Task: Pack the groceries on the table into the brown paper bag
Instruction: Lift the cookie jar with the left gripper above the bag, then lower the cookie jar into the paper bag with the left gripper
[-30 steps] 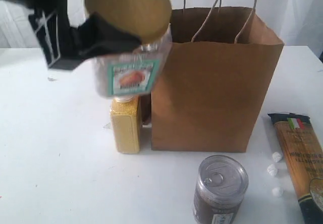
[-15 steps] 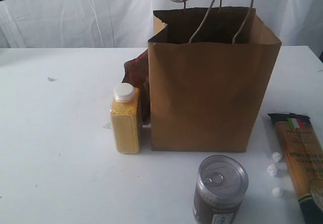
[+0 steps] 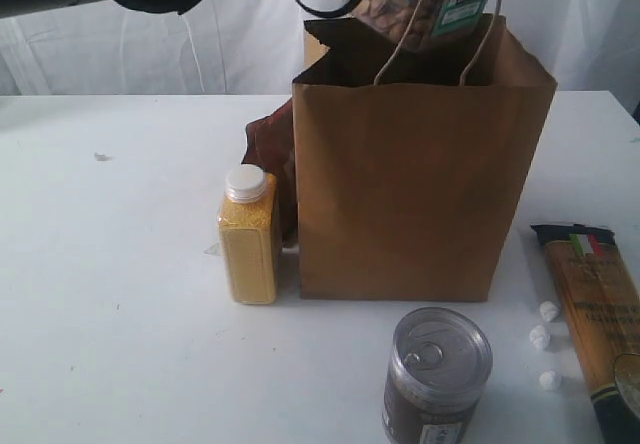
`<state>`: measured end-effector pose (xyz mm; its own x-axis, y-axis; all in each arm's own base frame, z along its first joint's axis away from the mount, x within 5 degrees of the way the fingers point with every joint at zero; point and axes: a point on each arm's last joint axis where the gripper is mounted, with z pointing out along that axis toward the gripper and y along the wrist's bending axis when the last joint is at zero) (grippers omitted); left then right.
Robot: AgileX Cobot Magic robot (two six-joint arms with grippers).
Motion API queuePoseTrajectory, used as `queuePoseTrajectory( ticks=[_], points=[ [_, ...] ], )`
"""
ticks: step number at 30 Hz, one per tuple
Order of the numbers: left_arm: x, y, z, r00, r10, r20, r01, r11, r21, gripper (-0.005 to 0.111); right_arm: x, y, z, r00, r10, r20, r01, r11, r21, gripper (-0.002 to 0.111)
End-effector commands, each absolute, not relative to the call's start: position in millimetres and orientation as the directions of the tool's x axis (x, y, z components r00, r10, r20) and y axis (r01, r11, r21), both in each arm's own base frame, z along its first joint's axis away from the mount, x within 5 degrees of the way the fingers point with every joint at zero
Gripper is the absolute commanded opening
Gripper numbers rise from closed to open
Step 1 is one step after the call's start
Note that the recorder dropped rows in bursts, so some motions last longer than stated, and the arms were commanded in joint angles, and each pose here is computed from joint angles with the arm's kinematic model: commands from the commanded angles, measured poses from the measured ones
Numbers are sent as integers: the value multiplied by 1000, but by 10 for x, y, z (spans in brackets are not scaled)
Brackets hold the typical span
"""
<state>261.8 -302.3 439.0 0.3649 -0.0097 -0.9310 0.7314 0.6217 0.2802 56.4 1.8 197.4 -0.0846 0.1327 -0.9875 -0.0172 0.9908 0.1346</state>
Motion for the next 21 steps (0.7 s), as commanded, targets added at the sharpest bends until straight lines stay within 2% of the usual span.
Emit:
queuePoseTrajectory(
  ticks=[1, 8, 21],
  points=[
    [2571, -3010, 4454, 360, -3, -933, 739, 611, 283, 0, 562, 21, 1985, -79, 132, -988, -25, 991, 135, 0],
    [2644, -2994, 4301, 259, 133, -957, 722, 631, 284, 0, 562, 21, 1985, -79, 132, -988, -25, 991, 135, 0],
    [2786, -3150, 4004, 178, 159, -971, 744, 624, 239, 0, 562, 21, 1985, -79, 158, -984, -23, 987, 160, 0]
  ],
)
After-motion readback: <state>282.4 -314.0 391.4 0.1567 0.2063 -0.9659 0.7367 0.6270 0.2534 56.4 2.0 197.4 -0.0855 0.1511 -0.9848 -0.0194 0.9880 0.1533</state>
